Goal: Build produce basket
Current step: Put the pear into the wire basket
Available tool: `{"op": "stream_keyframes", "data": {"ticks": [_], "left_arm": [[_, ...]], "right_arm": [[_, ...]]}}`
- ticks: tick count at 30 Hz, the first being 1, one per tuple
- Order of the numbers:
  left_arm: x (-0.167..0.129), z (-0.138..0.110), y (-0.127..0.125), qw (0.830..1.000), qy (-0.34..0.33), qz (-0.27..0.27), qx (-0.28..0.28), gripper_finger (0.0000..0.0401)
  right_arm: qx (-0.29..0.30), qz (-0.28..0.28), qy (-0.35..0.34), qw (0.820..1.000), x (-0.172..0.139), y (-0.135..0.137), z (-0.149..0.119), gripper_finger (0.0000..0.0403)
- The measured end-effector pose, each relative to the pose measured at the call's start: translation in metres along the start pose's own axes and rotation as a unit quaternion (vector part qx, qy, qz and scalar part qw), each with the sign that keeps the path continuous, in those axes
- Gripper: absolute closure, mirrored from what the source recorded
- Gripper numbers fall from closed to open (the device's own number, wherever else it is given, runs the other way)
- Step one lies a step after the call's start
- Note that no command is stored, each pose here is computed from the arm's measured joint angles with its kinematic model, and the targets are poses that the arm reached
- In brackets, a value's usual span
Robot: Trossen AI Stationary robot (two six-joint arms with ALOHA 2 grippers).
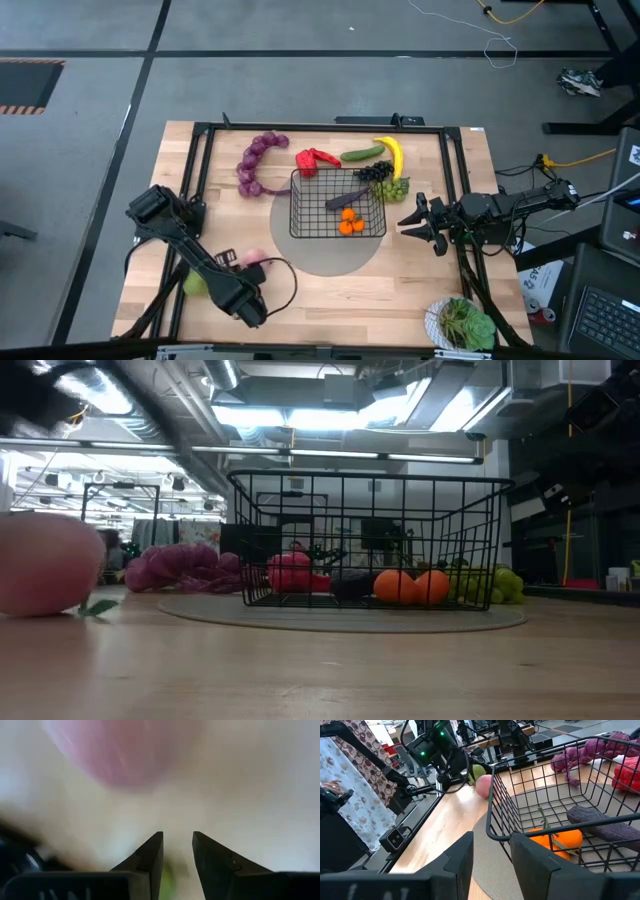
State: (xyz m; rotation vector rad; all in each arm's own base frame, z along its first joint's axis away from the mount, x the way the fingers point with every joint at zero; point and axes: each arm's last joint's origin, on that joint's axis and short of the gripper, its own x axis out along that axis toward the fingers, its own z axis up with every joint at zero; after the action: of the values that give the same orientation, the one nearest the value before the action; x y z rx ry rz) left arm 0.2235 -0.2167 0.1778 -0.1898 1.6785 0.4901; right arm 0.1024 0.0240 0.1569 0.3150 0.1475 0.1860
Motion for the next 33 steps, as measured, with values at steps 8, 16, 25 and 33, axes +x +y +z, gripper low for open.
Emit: {"op": "stream_keyframes", "data": {"ticks": [8, 16, 25, 33], "left_arm": [[0.000, -0.015, -0.009, 0.998, 0.012, -0.022, 0.056, 0.0302], [0.001, -0.033, -0.016, 0.982, -0.017, -0.021, 0.187, 0.0302], [0.007, -0.043, -0.023, 0.976, -0.023, -0.024, 0.216, 0.0303], [0.030, -0.042, -0.027, 0.973, -0.005, 0.022, 0.229, 0.0303]], "right_arm": [[0.000, 0.000, 0.000, 1.000, 0.000, 0.000, 0.000, 0.0272], [0.000, 0.000, 0.000, 1.000, 0.000, 0.000, 0.000, 0.0272], [-0.002, 0.000, 0.000, 1.000, 0.000, 0.000, 0.000, 0.0272], [-0.012, 0.001, 0.000, 1.000, 0.000, 0.000, 0.000, 0.0272]]}}
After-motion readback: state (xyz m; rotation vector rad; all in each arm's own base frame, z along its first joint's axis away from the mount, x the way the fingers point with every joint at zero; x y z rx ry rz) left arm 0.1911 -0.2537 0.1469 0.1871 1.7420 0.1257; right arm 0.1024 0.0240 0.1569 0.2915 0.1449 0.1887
